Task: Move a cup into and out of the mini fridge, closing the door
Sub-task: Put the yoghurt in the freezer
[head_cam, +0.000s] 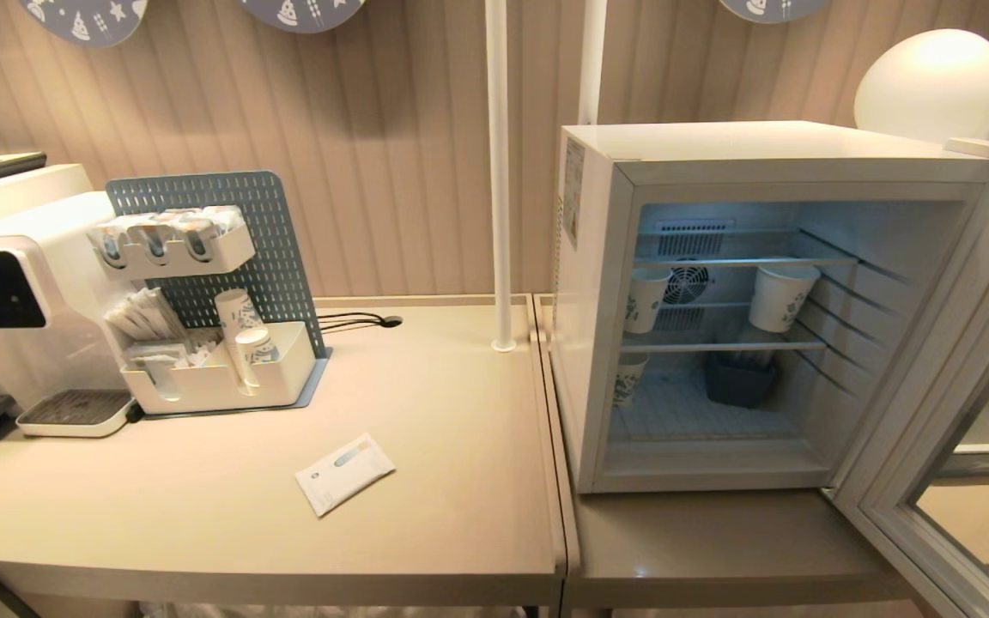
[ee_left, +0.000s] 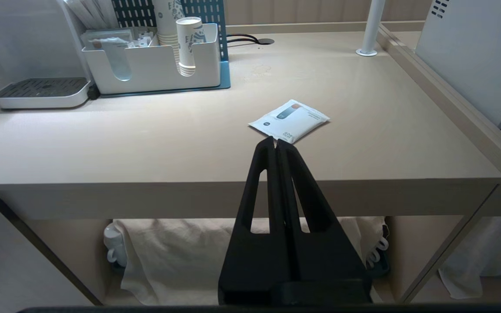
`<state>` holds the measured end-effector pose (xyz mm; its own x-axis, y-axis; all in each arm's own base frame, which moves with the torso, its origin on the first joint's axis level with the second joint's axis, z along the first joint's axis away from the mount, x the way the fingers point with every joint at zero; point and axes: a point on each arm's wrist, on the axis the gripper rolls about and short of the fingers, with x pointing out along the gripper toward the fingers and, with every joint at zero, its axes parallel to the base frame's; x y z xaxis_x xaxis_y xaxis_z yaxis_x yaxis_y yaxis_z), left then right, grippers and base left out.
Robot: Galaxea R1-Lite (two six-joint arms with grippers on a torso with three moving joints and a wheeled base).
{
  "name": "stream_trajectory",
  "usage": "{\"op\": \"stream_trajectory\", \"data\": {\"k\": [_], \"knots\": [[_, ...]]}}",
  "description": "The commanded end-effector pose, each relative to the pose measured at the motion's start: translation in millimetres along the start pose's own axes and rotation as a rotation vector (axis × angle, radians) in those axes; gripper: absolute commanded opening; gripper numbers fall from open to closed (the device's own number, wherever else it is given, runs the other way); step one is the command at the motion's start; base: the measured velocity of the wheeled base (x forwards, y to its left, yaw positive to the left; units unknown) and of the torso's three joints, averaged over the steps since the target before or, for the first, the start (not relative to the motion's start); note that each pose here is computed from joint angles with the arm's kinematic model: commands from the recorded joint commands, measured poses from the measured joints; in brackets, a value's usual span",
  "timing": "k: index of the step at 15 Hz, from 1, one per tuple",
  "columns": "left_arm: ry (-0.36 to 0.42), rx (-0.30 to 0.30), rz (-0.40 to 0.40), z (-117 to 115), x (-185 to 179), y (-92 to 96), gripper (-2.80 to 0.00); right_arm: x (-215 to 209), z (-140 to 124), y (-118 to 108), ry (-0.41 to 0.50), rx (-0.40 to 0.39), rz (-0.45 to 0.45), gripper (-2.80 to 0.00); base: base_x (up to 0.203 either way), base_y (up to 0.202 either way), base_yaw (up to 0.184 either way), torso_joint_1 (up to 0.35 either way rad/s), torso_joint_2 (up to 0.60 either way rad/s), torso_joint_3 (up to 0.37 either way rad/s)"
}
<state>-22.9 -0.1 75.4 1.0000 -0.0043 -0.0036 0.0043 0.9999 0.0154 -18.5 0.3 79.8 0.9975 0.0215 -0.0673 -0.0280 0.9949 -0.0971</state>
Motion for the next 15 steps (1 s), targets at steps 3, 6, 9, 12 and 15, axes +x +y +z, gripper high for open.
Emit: {"op": "stream_trajectory", "data": {"k": [3,6,9,12,15], "knots": [[0.003,0.001,0.0,0,0,0.0,-2.8,3,1,0,0.038,0.001,0.005,-2.8,0.0,0.0,0.0,0.0,0.0,0.0],[0.003,0.001,0.0,0,0,0.0,-2.8,4,1,0,0.05,0.001,0.006,-2.8,0.0,0.0,0.0,0.0,0.0,0.0],[0.003,0.001,0.0,0,0,0.0,-2.8,-4,-1,0,-0.047,-0.001,-0.003,-2.8,0.0,0.0,0.0,0.0,0.0,0.0],[0.002,0.003,0.0,0,0,0.0,-2.8,-7,9,-1,-0.136,0.024,-0.014,-2.8,0.0,0.0,0.0,0.0,0.0,0.0],[0.004,0.006,0.001,0,0,0.0,-2.8,-30,82,-7,-0.259,0.061,-0.008,-2.8,0.0,0.0,0.0,0.0,0.0,0.0]]}}
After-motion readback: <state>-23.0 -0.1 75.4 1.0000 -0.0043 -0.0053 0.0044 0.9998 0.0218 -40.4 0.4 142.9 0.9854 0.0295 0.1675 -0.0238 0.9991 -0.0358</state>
